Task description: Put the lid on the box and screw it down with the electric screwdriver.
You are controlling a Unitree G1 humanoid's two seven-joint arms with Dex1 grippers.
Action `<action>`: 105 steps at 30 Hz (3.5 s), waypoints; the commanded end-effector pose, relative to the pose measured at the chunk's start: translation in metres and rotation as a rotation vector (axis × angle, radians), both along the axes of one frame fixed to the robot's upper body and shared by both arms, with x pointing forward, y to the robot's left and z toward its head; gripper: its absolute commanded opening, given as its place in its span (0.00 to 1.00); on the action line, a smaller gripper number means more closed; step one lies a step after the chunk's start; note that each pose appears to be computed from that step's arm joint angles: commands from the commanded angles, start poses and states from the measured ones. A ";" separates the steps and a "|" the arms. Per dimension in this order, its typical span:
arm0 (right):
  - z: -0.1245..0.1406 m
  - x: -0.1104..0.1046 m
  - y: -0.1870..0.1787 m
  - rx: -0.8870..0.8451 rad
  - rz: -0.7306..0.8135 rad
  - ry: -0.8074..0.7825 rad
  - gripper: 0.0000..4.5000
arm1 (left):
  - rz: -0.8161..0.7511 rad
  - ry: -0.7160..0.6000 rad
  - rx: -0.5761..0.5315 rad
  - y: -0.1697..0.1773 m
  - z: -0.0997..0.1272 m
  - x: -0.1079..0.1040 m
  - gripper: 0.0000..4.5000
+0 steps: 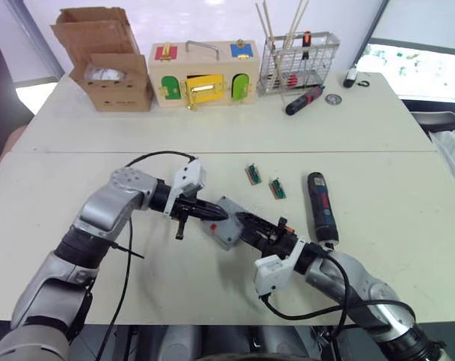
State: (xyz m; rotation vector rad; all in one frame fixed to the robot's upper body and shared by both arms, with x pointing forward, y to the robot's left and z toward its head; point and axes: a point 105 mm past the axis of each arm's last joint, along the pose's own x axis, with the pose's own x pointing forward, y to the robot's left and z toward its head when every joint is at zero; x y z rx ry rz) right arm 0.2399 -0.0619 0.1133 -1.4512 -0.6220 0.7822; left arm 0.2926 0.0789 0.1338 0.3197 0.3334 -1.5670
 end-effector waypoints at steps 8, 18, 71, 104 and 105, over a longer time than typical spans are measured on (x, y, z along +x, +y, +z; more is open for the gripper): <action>0.008 -0.008 -0.002 0.003 0.025 -0.025 0.73 | 0.055 -0.012 0.077 0.004 -0.028 0.009 0.01; 0.008 -0.009 -0.002 -0.007 0.052 -0.015 0.73 | 0.053 -0.001 0.089 0.007 -0.035 0.006 0.01; 0.017 -0.006 0.014 0.029 0.168 -0.154 0.04 | 0.164 0.097 -0.125 0.012 0.030 0.014 0.01; 0.000 0.006 0.001 -0.007 0.189 -0.069 0.04 | 0.099 0.089 -0.049 0.003 -0.001 0.001 0.01; -0.001 0.006 0.001 -0.008 0.188 -0.067 0.04 | 0.096 0.087 -0.045 0.003 -0.002 0.000 0.01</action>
